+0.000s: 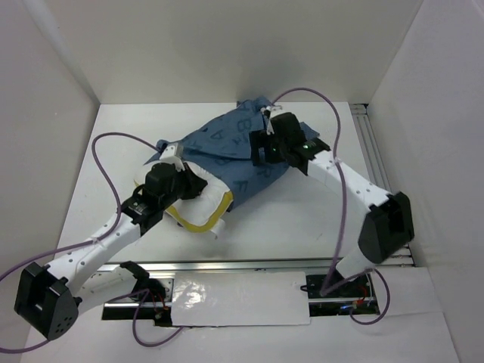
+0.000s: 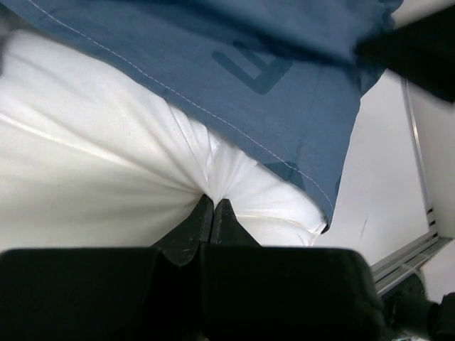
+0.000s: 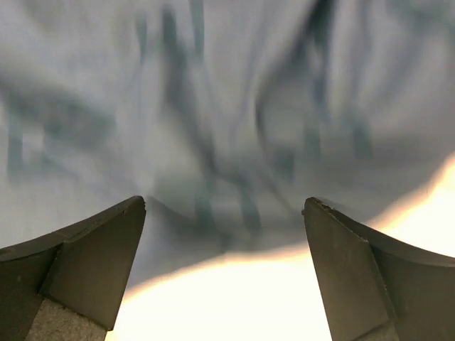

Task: Put the pillow into the pillowcase

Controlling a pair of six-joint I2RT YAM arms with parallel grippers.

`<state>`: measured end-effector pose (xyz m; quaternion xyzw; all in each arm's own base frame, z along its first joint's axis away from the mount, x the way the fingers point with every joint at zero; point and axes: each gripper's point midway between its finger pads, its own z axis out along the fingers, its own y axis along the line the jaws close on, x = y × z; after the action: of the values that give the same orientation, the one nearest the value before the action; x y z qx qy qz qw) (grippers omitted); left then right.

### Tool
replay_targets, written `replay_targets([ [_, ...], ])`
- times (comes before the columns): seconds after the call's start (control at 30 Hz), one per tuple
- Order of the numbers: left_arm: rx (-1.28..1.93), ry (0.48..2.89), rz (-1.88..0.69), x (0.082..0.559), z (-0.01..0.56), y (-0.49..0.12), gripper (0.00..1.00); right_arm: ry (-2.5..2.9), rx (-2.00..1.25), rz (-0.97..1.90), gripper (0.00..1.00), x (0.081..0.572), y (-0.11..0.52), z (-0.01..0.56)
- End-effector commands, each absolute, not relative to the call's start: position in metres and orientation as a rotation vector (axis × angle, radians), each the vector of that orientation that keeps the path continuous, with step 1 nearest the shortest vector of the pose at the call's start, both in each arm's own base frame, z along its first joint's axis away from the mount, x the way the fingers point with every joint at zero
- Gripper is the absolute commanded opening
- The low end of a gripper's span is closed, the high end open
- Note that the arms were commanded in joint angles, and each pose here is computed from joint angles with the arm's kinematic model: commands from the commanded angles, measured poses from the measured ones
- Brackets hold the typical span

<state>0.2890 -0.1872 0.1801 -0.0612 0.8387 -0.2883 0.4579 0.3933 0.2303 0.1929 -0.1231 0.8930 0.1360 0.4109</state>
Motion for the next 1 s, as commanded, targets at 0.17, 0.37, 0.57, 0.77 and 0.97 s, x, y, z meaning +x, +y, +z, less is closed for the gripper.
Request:
replay_targets([
  [0.17, -0.257, 1.695, -0.739, 0.341, 0.325, -0.186, 0.00, 1.985, -0.214, 0.444, 1.00, 0.317, 0.187, 0.257],
  [0.37, -0.237, 1.680, -0.714, 0.353, 0.337, -0.187, 0.00, 2.014, -0.396, 0.604, 1.00, 0.289, 0.214, 0.236],
  [0.57, -0.266, 1.684, -0.737, 0.359, 0.342, -0.191, 0.00, 1.898, -0.487, 0.844, 1.00, 0.285, 0.291, 0.224],
  [0.77, -0.283, 1.686, -0.751, 0.362, 0.348, -0.194, 0.00, 1.814, -0.392, 0.868, 1.00, 0.282, 0.334, 0.212],
  [0.97, -0.294, 1.706, -0.765, 0.362, 0.345, -0.196, 0.00, 1.746, -0.005, 0.668, 0.90, 0.324, 0.314, 0.198],
])
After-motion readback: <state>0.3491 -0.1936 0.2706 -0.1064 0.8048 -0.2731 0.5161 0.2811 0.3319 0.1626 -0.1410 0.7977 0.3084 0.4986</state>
